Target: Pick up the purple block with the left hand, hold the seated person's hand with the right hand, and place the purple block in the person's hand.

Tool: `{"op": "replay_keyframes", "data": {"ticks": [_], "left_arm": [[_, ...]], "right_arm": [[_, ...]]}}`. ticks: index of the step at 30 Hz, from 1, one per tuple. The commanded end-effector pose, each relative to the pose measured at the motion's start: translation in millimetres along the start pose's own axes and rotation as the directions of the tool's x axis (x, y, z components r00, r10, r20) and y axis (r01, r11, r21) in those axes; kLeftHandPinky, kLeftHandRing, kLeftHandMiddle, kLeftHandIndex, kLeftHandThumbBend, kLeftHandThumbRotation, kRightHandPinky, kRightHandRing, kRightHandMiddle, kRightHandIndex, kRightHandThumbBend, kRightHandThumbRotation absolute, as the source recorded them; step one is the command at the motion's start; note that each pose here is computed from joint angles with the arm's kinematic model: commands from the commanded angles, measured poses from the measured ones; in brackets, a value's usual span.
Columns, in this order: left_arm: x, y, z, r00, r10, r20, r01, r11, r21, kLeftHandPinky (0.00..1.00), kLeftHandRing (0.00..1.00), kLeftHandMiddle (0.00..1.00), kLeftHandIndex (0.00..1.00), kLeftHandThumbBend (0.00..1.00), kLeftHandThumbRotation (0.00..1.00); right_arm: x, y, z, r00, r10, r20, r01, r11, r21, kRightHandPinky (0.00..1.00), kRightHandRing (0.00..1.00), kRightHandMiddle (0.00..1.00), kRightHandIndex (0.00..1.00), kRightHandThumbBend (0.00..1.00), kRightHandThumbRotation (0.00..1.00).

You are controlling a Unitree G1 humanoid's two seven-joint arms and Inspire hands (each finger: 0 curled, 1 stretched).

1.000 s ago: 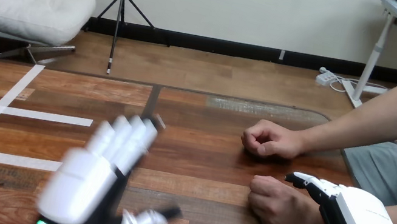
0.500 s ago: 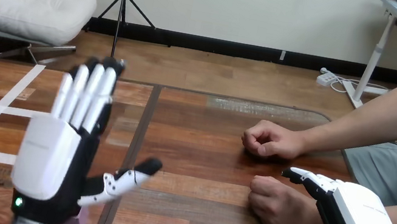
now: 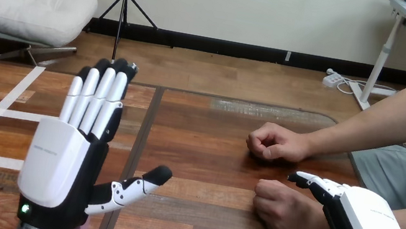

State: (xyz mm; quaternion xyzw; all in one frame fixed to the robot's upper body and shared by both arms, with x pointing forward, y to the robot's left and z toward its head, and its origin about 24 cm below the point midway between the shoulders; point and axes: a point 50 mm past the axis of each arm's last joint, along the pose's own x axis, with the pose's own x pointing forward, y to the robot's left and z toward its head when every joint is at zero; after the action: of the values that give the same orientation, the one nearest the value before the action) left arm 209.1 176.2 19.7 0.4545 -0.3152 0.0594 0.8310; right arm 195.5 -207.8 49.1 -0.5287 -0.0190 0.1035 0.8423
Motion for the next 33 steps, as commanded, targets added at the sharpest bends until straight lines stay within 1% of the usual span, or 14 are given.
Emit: {"op": "replay_keyframes", "data": {"ticks": [1,14,17,18,20,21,22,23,24,25,27,30,32,33], "left_arm": [[14.3,1.5,-0.6,0.999,0.03,0.036,-0.03,1.0,0.0,1.0,1.0,1.0,1.0,0.6,0.99],[14.6,3.2,0.3,0.999,0.021,0.045,-0.02,1.0,-0.017,1.0,1.0,1.0,1.0,0.62,0.98],[14.6,5.5,0.6,0.999,-0.006,0.054,0.009,0.999,-0.044,1.0,1.0,1.0,1.0,0.63,0.96],[14.5,7.7,0.2,0.998,-0.035,0.058,0.038,0.998,-0.042,1.0,1.0,1.0,1.0,0.64,0.96],[14.3,10.3,-0.4,0.996,-0.069,0.06,0.072,0.997,-0.037,1.0,1.0,1.0,1.0,0.65,0.96],[14.0,14.7,-0.5,0.989,-0.135,0.053,0.136,0.99,-0.024,1.0,1.0,1.0,1.0,0.66,0.95],[13.7,17.6,-0.3,0.982,-0.181,0.046,0.181,0.983,-0.017,1.0,1.0,1.0,1.0,0.67,0.96],[13.5,19.7,0.0,0.976,-0.212,0.041,0.212,0.977,-0.013,1.0,1.0,1.0,1.0,0.68,0.97],[13.5,25.1,0.4,0.96,-0.278,0.031,0.278,0.96,-0.004,1.0,1.0,1.0,1.0,0.69,0.97],[13.4,28.5,0.8,0.948,-0.318,0.024,0.318,0.948,0.001,1.0,1.0,1.0,1.0,0.72,0.96],[13.3,35.2,1.7,0.926,-0.378,0.016,0.378,0.926,0.015,1.0,0.99,1.0,0.99,0.74,0.95],[13.1,42.6,2.8,0.906,-0.422,0.011,0.421,0.906,0.043,0.98,0.96,0.98,0.96,0.75,0.89],[13.1,46.0,3.3,0.898,-0.439,0.006,0.438,0.897,0.057,0.96,0.94,0.96,0.94,0.76,0.83],[12.9,48.8,3.9,0.892,-0.453,-0.003,0.452,0.889,0.071,0.95,0.93,0.95,0.93,0.77,0.78]], "right_arm": [[12.6,-15.3,6.1,0.997,-0.059,0.05,0.061,0.997,-0.039,0.92,0.87,0.83,0.83,0.68,0.24],[12.6,-15.8,6.5,0.997,-0.061,0.046,0.063,0.997,-0.039,0.92,0.88,0.83,0.83,0.68,0.25],[12.4,-15.9,6.6,0.997,-0.059,0.043,0.061,0.997,-0.037,0.92,0.88,0.83,0.83,0.68,0.24],[12.4,-15.9,6.6,0.997,-0.06,0.043,0.061,0.997,-0.035,0.92,0.88,0.83,0.83,0.68,0.25],[12.3,-15.9,6.6,0.997,-0.061,0.043,0.062,0.997,-0.034,0.92,0.88,0.83,0.83,0.68,0.25],[12.3,-15.9,6.6,0.997,-0.061,0.043,0.062,0.997,-0.035,0.92,0.88,0.83,0.83,0.68,0.25],[12.3,-15.8,6.6,0.997,-0.061,0.044,0.062,0.997,-0.036,0.92,0.88,0.83,0.83,0.68,0.25],[12.3,-15.8,6.5,0.997,-0.061,0.044,0.062,0.997,-0.037,0.92,0.88,0.83,0.83,0.68,0.25],[12.3,-15.9,6.5,0.997,-0.059,0.043,0.061,0.997,-0.037,0.92,0.88,0.83,0.83,0.68,0.25],[12.2,-15.9,6.6,0.997,-0.058,0.042,0.06,0.998,-0.037,0.92,0.88,0.83,0.83,0.68,0.25],[12.2,-15.8,6.7,0.997,-0.057,0.042,0.059,0.998,-0.035,0.92,0.88,0.83,0.83,0.68,0.25],[12.2,-15.8,6.4,0.997,-0.057,0.043,0.059,0.998,-0.035,0.92,0.88,0.83,0.83,0.68,0.25],[12.3,-15.6,6.3,0.997,-0.057,0.043,0.059,0.998,-0.035,0.92,0.88,0.83,0.83,0.68,0.25],[12.3,-15.5,6.2,0.997,-0.057,0.043,0.058,0.998,-0.036,0.92,0.88,0.83,0.83,0.68,0.26]]}}
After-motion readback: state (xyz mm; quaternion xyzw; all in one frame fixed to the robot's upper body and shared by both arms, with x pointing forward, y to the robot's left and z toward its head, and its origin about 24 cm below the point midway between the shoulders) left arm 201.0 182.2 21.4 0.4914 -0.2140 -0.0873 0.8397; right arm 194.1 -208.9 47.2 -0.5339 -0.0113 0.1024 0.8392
